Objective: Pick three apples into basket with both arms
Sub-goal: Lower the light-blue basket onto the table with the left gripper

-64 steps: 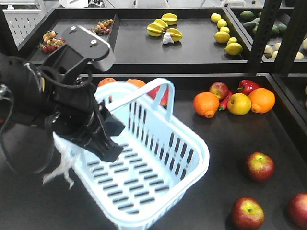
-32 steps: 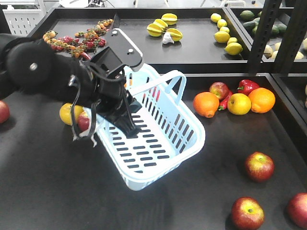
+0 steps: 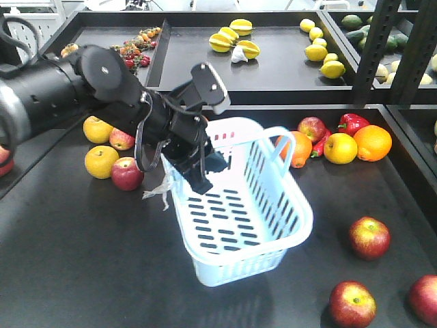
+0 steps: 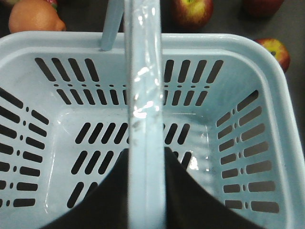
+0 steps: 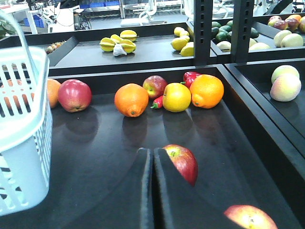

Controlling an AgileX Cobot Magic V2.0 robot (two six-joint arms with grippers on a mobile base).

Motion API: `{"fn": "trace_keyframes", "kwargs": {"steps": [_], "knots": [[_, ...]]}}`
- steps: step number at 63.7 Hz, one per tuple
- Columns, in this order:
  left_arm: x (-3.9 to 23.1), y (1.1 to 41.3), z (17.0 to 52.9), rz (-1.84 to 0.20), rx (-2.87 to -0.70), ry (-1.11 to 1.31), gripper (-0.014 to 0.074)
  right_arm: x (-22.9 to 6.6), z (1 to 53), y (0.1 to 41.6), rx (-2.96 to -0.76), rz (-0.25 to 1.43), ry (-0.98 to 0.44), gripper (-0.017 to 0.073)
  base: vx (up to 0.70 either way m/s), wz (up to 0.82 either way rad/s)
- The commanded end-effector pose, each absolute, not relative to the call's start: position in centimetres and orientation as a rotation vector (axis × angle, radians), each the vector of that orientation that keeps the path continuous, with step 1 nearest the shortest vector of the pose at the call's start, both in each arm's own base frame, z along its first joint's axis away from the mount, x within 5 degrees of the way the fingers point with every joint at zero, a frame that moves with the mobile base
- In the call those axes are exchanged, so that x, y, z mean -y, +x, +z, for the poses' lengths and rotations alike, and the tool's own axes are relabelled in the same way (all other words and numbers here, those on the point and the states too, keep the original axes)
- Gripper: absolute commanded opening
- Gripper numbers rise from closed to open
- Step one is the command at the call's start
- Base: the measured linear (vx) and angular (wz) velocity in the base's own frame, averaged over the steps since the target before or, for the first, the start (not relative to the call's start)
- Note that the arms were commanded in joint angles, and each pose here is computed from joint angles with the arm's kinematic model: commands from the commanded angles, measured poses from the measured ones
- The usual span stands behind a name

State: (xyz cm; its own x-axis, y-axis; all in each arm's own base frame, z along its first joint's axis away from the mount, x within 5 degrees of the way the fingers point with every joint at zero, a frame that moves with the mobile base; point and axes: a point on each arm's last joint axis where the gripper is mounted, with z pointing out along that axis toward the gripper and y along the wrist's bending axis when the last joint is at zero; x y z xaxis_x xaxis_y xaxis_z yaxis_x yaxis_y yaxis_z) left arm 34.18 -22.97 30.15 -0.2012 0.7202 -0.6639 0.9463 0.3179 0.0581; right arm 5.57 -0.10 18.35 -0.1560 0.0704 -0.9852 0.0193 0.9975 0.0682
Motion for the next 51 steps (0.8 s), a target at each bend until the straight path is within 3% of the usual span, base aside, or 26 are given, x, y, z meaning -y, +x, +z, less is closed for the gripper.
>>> {"fn": "trace_keyframes", "kwargs": {"steps": [1, 40, 51], "knots": [[22.8, 34.4, 32.8, -0.471, -1.868, 1.425, -0.0008, 0.1, 18.6, 5.6, -1.658, 0.032, 0.054, -0.0004, 0.0, 0.0], [23.1, 35.6, 29.9, -0.417, -1.865, 1.535, -0.0002, 0.1, 18.6, 5.6, -1.658, 0.032, 0.054, -0.0004, 0.0, 0.0], [23.1, 35.6, 29.9, -0.427, -1.873, 1.54, 0.0049, 0.1, 18.6, 5.6, -1.658, 0.032, 0.054, -0.0004, 0.0, 0.0]]}}
